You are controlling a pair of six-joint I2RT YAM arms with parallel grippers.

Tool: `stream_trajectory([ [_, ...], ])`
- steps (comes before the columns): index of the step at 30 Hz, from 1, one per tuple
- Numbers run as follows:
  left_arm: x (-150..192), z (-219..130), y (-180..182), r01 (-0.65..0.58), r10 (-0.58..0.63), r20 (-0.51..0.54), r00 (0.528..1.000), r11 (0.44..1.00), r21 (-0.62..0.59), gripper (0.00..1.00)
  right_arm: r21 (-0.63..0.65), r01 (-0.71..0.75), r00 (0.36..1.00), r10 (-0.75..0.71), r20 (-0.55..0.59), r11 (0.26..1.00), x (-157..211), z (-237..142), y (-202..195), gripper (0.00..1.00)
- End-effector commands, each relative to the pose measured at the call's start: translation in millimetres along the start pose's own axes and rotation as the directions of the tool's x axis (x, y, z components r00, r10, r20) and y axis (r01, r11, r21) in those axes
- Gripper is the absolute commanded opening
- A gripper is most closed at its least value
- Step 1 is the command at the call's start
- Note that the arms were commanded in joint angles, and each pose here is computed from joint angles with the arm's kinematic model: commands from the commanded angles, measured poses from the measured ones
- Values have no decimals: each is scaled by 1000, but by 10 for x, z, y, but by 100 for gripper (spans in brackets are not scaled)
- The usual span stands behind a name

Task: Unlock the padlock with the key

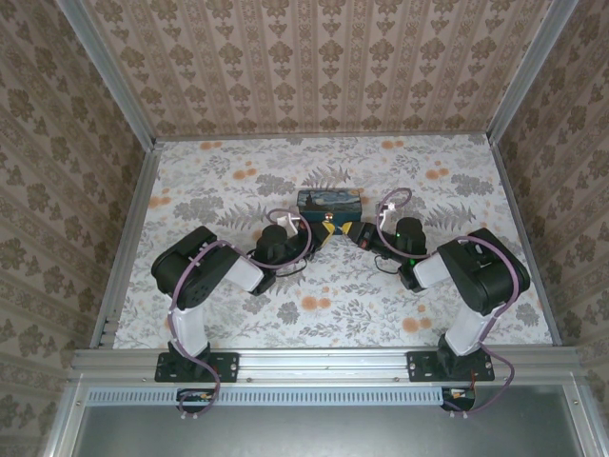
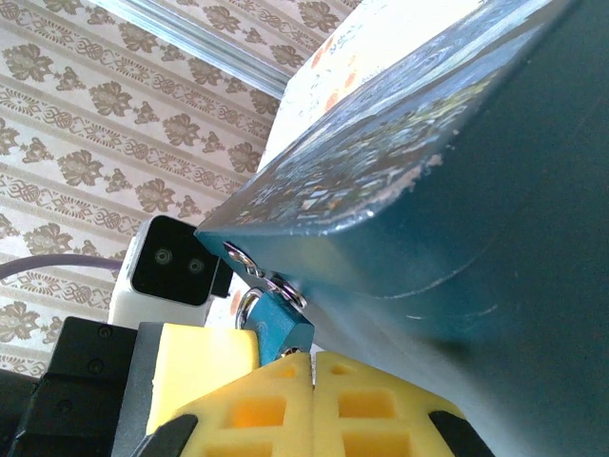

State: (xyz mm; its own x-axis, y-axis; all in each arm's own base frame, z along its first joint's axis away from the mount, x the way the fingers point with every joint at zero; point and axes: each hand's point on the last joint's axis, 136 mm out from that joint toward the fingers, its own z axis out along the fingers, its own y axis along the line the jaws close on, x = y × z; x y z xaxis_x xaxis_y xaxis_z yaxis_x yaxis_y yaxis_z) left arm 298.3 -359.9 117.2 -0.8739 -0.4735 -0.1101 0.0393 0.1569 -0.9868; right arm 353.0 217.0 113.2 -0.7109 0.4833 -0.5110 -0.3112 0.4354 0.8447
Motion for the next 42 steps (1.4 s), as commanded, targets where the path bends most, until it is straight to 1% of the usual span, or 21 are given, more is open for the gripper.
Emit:
stream_trajectory([
  [1,580,68,-322,-16,40,-220,975,994,113,0,-83,86,996,-84,29,993,-92,21,284,0],
  [5,586,64,-322,-13,38,-221,974,994,112,0,-89,25,999,-23,25,996,-87,29,273,0],
  [8,588,53,-314,-4,28,-224,974,994,107,0,-89,20,1000,-19,16,996,-73,17,289,0],
  [12,603,45,-292,13,10,-231,973,995,98,0,-29,69,997,-70,-20,997,-29,3,222,0],
  [18,616,33,-312,22,3,-236,972,995,101,0,20,163,985,-161,-56,986,-26,-11,210,0],
  [22,619,39,-349,24,2,-236,972,994,108,0,18,189,980,-188,-62,982,-18,-8,214,0],
  [26,630,56,-360,44,-17,-242,970,993,106,0,-10,144,989,-144,-43,990,-37,15,240,0],
  [31,637,73,-377,67,-40,-245,969,992,105,0,-82,-9,1000,8,-14,997,-101,80,328,0],
  [36,628,78,-397,78,-50,-243,969,991,107,0,-123,-131,991,131,-6,984,-135,134,330,0],
  [42,626,74,-387,86,-59,-241,969,991,103,0,-114,-175,984,173,-29,978,-95,171,281,0],
])
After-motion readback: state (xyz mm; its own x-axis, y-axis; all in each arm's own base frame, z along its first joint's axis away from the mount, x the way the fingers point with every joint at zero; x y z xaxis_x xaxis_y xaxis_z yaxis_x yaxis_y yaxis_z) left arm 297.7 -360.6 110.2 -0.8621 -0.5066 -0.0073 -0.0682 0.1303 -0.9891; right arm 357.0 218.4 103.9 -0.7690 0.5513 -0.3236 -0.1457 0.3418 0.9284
